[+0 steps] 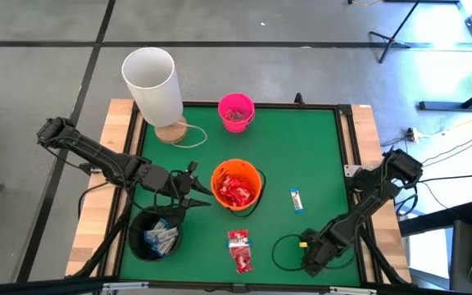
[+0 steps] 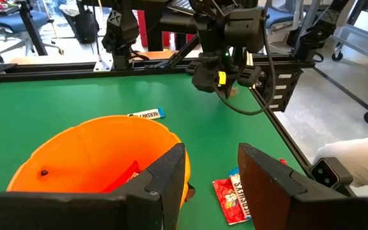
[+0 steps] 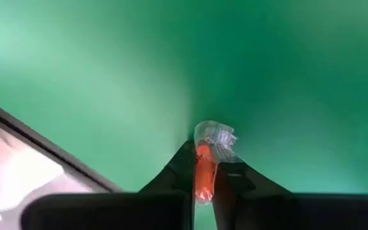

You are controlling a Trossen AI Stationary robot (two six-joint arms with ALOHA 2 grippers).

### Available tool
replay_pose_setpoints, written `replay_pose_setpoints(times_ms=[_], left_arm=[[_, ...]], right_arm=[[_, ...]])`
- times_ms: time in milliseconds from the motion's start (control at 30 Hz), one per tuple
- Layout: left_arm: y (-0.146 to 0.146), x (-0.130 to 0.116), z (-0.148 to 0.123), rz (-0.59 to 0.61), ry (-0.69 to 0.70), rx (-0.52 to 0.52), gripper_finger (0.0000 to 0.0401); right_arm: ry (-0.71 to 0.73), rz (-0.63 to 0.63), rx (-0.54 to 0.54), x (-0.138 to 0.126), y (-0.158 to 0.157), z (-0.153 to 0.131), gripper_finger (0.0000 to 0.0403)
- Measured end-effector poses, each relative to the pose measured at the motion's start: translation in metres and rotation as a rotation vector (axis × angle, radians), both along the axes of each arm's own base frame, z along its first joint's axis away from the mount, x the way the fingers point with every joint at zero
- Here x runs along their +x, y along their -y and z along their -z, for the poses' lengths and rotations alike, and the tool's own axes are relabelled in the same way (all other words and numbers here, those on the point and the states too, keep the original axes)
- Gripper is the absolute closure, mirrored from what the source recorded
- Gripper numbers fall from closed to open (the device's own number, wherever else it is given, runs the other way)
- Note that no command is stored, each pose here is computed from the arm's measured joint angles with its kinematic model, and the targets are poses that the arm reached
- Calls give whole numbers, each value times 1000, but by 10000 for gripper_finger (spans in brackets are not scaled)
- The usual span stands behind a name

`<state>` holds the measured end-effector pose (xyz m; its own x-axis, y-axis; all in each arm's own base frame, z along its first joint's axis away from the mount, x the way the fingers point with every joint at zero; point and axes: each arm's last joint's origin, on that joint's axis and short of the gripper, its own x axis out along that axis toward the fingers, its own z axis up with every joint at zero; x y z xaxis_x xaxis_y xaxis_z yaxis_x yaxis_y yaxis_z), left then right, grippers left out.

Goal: Sort candy
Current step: Put the orange gummy into the pink bucket

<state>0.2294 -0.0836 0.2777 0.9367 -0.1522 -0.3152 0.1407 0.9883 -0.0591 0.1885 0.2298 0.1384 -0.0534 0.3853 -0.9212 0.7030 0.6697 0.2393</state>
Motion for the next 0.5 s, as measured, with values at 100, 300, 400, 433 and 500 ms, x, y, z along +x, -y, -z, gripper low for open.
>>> replay_pose_setpoints(times_ms=[100, 300, 400, 433, 500], left_arm=[[0, 0, 0, 0, 0, -1, 266], [0, 0, 0, -4, -2, -10, 266], [0, 0, 0, -7, -3, -19, 266], [0, 0, 0, -7, -3, -19, 266], [0, 0, 0, -7, -3, -19, 266]], right_arm=[[118, 5, -46, 10, 7, -9, 376], [340, -20, -92, 21, 22, -37, 373], [437, -28, -140, 23, 32, -50, 373], [470, -26, -163, 23, 36, -55, 373], [549, -23, -224, 24, 43, -65, 373]])
